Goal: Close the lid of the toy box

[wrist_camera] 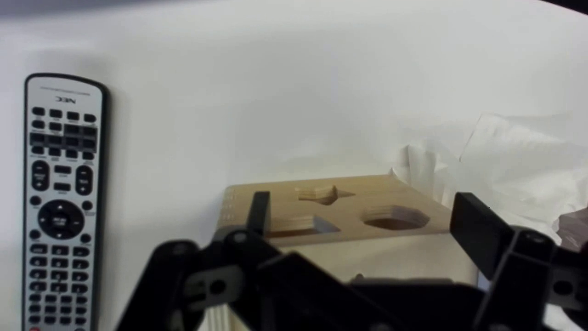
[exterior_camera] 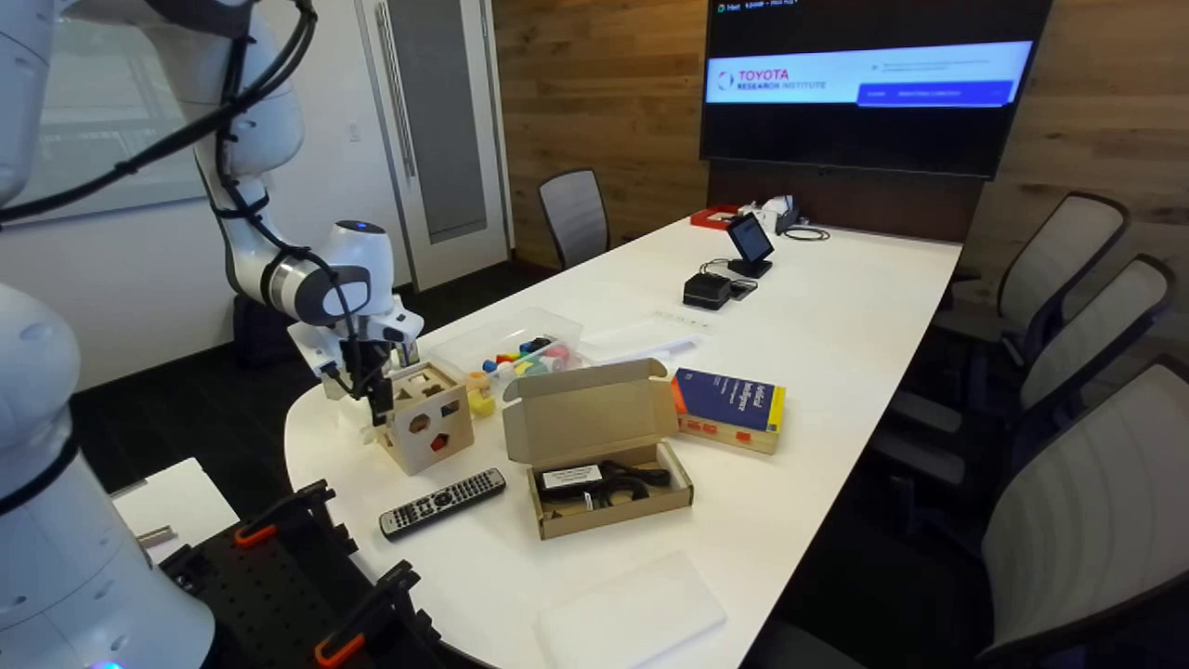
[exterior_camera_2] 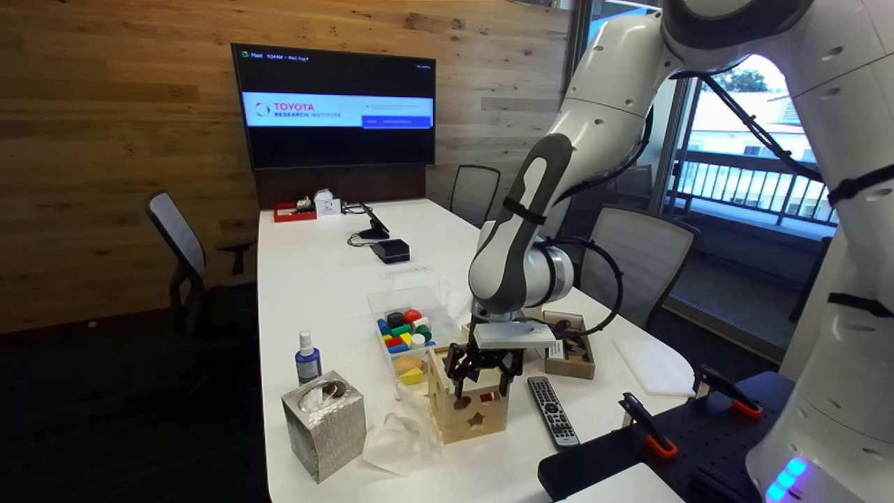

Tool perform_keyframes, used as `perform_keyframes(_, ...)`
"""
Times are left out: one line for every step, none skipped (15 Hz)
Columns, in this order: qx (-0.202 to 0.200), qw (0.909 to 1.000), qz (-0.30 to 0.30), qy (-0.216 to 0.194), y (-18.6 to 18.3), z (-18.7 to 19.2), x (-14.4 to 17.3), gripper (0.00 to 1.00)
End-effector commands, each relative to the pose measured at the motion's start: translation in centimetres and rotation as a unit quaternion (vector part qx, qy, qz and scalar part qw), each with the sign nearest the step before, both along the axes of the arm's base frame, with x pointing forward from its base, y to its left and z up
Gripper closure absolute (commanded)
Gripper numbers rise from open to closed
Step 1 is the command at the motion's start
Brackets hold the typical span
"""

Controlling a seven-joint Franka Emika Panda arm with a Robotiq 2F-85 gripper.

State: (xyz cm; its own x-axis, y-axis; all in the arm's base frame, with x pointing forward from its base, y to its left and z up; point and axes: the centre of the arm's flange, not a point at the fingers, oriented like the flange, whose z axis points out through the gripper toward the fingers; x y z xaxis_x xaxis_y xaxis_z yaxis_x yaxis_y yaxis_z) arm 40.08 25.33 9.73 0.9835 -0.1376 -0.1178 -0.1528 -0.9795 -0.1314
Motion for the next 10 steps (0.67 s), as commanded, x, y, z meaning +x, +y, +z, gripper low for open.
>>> perform_keyframes(-0.002, 0.9998, -0.003, -0.018, 0.2, 0.1, 0.4, 0.0)
perform_keyframes(0.0, 0.9998, -0.001, -0.022, 0.2, 0.4, 0.4, 0.0)
perform_keyframes(0.005, 0.9997, 0.002, -0.025, 0.2, 0.9, 0.3, 0.0)
perform_keyframes(0.007, 0.9997, 0.002, -0.025, 0.2, 1.5, 0.2, 0.0)
perform_keyframes(0.006, 0.9996, 0.004, -0.027, 0.3, 2.4, 0.0, 0.0)
perform_keyframes(0.004, 0.9994, 0.007, -0.033, 0.4, 3.8, -0.2, 0.0)
perform_keyframes(0.001, 0.9993, 0.011, -0.037, 0.5, 5.0, -0.2, 0.0)
perform_keyframes(-0.001, 0.999, 0.015, -0.043, 0.6, 6.6, -0.2, 0.0)
perform_keyframes(-0.003, 0.9986, 0.023, -0.047, 0.6, 8.4, -0.1, 0.0)
perform_keyframes(-0.007, 0.9982, 0.025, -0.054, 0.6, 10.1, 0.0, 0.0)
